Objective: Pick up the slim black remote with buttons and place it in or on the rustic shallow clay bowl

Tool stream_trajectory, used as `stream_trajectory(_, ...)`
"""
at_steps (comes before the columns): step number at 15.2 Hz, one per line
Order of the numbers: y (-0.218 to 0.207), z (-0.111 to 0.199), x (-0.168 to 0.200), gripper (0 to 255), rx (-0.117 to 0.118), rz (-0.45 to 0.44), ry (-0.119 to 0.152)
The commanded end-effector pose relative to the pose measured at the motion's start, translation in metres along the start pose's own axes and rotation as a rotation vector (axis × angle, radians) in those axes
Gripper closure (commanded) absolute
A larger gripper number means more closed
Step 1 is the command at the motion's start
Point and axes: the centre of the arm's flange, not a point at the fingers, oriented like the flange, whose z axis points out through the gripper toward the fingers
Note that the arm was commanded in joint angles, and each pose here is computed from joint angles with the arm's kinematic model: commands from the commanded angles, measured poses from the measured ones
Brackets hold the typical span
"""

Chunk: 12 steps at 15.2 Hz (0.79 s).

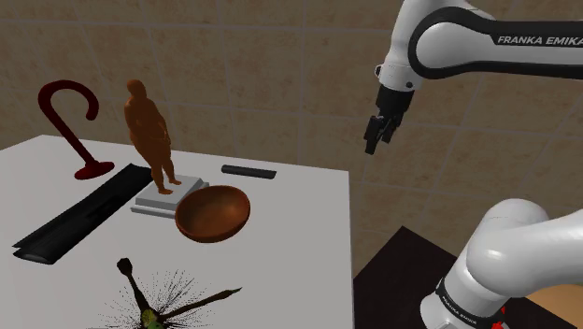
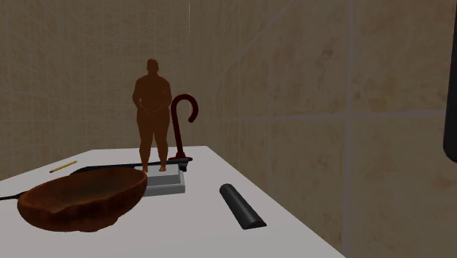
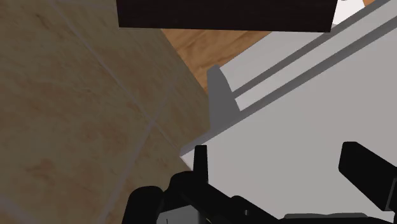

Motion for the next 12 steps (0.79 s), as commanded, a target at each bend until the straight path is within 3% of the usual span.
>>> stream_trajectory(1, 0.000, 0.000, 0.000, 0, 0.000, 0.000, 0.000)
stream_trajectory(12, -0.033, 0.051, 0.137, 0, 0.038, -0.181, -0.038)
